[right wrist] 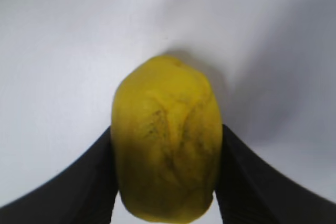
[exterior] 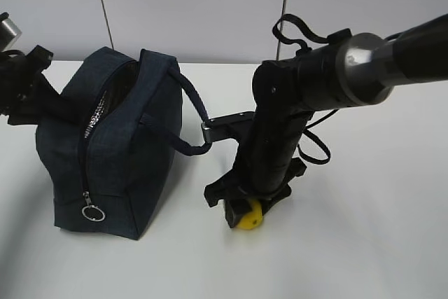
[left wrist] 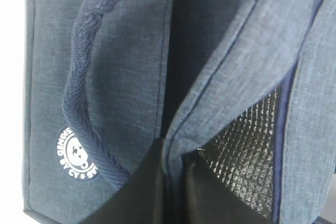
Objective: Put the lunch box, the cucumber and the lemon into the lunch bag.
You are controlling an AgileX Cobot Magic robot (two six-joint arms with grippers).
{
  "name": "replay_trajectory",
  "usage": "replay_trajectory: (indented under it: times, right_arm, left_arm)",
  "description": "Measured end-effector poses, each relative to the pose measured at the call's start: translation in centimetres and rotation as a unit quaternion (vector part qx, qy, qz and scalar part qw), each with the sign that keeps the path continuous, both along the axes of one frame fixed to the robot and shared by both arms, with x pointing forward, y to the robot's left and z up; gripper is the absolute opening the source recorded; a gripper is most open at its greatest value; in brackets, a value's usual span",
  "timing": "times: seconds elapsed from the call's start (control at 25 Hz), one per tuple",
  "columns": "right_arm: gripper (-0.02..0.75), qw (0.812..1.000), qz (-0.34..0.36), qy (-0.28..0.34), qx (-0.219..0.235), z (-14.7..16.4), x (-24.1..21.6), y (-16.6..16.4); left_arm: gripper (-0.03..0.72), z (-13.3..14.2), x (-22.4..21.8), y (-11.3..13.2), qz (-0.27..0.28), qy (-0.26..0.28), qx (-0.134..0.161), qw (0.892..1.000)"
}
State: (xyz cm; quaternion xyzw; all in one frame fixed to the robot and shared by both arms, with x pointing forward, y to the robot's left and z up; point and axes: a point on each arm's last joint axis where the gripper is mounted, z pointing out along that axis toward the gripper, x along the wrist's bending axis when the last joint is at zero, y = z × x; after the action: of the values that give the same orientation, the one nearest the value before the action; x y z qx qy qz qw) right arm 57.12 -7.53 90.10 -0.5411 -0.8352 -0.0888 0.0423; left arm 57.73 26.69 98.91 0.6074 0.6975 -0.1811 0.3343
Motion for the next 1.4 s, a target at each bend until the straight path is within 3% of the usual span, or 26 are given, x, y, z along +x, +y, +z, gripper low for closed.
replay_trajectory:
  times: [0.28, 0.44, 0.56, 0.8, 1.12, 1.4]
  right_arm:
    - [0.393, 0.999, 0.012, 0.039, -0.015, 1.8, -0.9, -0.4]
    - [0.393, 1.000, 0.015, 0.014, 0.000, 5.1, -1.4, -0.7]
    - [0.393, 0.999, 0.016, -0.018, 0.021, 8.2, -1.9, -1.0]
    - [0.393, 0.991, 0.006, -0.077, 0.106, 13.9, -1.8, -0.1]
    - [0.393, 0.947, -0.025, -0.162, 0.275, 18.5, -0.1, 2.4]
    - [0.393, 0.933, -0.057, -0.181, 0.306, 18.3, 0.9, 3.0]
  left_arm:
    - [0.000, 0.0, 0.0, 0.0, -0.001, 0.000, 0.001, 1.000]
    - [0.000, 0.0, 0.0, 0.0, -0.003, -0.002, 0.001, 1.000]
    - [0.000, 0.2, -0.1, -0.3, -0.014, -0.005, -0.017, 1.000]
    - [0.000, 1.1, -0.1, -1.2, -0.027, -0.024, -0.076, 0.996]
    - [0.000, 1.3, -0.2, -2.9, -0.050, -0.034, -0.089, 0.994]
    - [0.000, 1.3, -0.2, -2.9, -0.051, -0.034, -0.091, 0.994]
